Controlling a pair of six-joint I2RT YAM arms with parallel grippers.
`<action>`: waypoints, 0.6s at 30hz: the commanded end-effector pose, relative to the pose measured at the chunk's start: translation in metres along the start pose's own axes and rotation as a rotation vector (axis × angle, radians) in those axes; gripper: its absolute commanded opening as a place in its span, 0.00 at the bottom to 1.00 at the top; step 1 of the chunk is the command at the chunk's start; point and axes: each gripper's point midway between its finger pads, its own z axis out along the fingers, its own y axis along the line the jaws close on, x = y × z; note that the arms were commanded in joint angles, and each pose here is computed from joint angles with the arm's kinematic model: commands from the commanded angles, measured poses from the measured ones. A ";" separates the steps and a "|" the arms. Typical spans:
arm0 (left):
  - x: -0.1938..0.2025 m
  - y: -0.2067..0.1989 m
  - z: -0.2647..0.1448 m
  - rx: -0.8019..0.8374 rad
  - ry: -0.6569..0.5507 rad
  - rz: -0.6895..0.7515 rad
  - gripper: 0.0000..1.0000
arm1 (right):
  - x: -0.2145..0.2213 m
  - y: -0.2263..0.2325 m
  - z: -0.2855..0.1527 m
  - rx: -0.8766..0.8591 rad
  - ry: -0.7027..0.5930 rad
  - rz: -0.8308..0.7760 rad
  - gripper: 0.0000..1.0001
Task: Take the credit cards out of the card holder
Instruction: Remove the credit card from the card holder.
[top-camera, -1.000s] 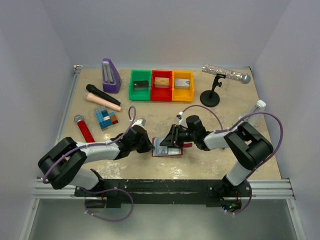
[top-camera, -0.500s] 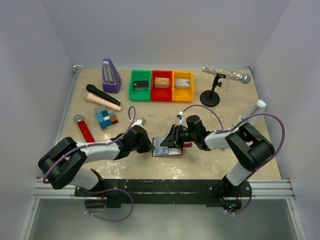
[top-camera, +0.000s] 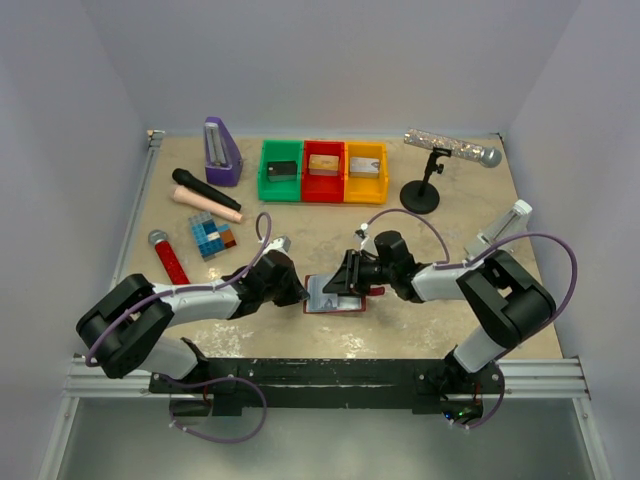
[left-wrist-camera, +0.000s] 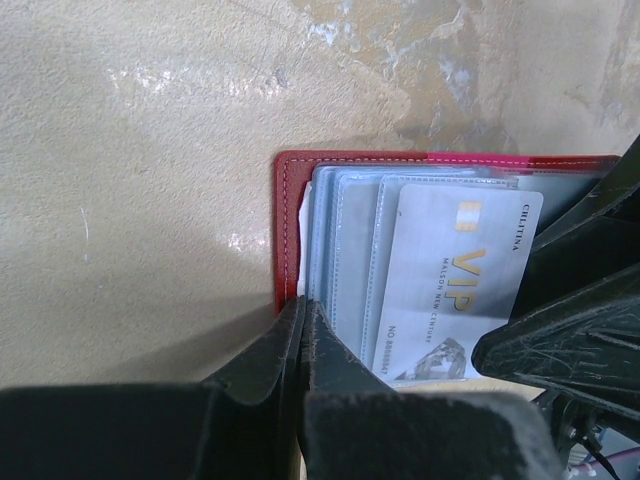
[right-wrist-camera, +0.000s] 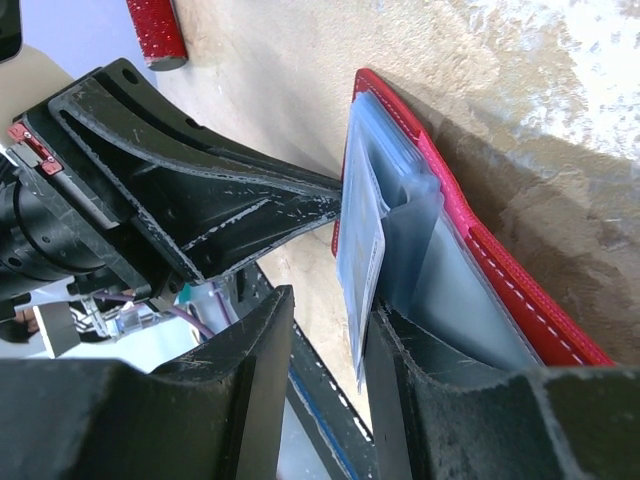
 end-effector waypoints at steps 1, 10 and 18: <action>0.030 0.064 -0.004 -0.241 0.084 0.032 0.00 | -0.003 0.004 -0.006 -0.016 -0.023 -0.035 0.37; 0.031 0.069 -0.004 -0.258 0.084 0.022 0.00 | -0.003 0.002 -0.010 -0.012 -0.029 -0.039 0.36; 0.032 0.074 -0.006 -0.271 0.080 0.017 0.00 | -0.003 0.000 -0.013 -0.010 -0.038 -0.037 0.35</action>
